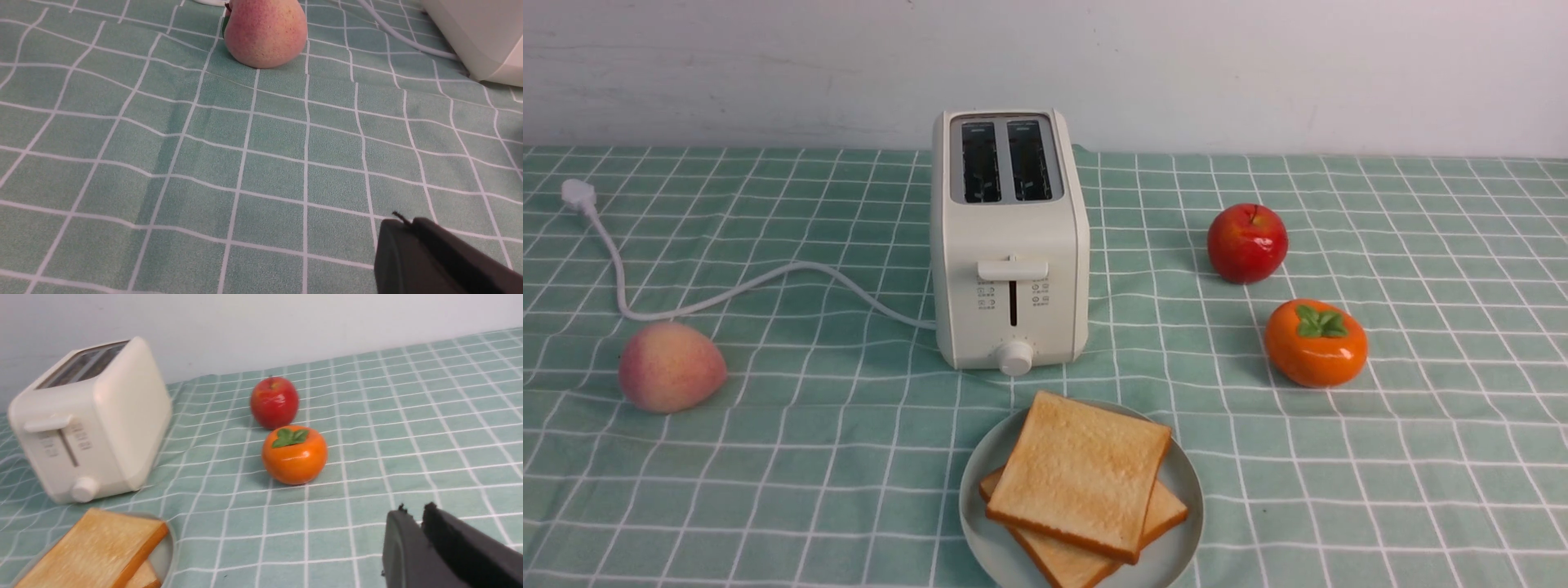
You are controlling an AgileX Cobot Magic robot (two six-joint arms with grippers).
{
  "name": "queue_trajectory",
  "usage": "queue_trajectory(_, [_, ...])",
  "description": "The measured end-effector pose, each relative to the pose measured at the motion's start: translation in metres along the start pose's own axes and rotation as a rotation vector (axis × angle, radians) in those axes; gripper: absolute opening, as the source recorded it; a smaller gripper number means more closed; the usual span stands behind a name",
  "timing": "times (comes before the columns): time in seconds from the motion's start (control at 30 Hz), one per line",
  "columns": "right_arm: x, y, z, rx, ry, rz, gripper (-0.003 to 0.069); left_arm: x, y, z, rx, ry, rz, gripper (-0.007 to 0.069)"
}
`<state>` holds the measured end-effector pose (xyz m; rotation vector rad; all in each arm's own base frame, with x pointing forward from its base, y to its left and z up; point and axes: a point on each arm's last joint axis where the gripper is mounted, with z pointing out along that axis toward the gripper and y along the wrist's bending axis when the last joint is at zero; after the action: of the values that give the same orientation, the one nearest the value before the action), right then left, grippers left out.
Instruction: Take toasted bread from bread machine on blue coffee table place on plate.
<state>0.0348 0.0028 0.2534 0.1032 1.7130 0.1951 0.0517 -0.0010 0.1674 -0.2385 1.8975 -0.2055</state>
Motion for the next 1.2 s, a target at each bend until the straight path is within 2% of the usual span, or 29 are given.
queue_trajectory(0.13, [-0.001, -0.003, 0.000, 0.095, -0.019, 0.014, 0.0073, 0.000, 0.000, 0.000, 0.000, 0.000, 0.000, 0.0020])
queue_trajectory(0.47, [0.004, -0.006, 0.003, 0.123, -0.020, 0.005, 0.0086, 0.000, 0.000, 0.000, 0.000, 0.000, 0.000, 0.0029])
queue_trajectory(0.57, [0.026, -0.014, 0.013, 0.151, 0.033, -0.061, 0.0090, 0.000, 0.000, 0.000, 0.000, 0.000, 0.000, 0.0035])
queue_trajectory(0.63, [0.035, -0.016, 0.016, 0.151, 0.062, -0.080, 0.0092, 0.000, 0.000, 0.000, 0.000, 0.000, 0.000, 0.0036])
queue_trajectory(0.73, [0.072, -0.022, 0.026, 0.136, 0.179, -0.108, 0.0097, 0.000, 0.000, 0.000, 0.000, 0.000, 0.000, 0.0036])
queue_trajectory(0.93, [0.074, -0.019, 0.028, 0.064, 0.166, -0.144, 0.0105, 0.000, 0.000, 0.000, 0.000, -0.001, 0.000, 0.0036])
queue_trajectory(1.2, [0.074, -0.019, 0.028, 0.061, 0.166, -0.145, 0.0114, 0.000, 0.000, 0.000, 0.000, -0.001, 0.000, 0.0038])
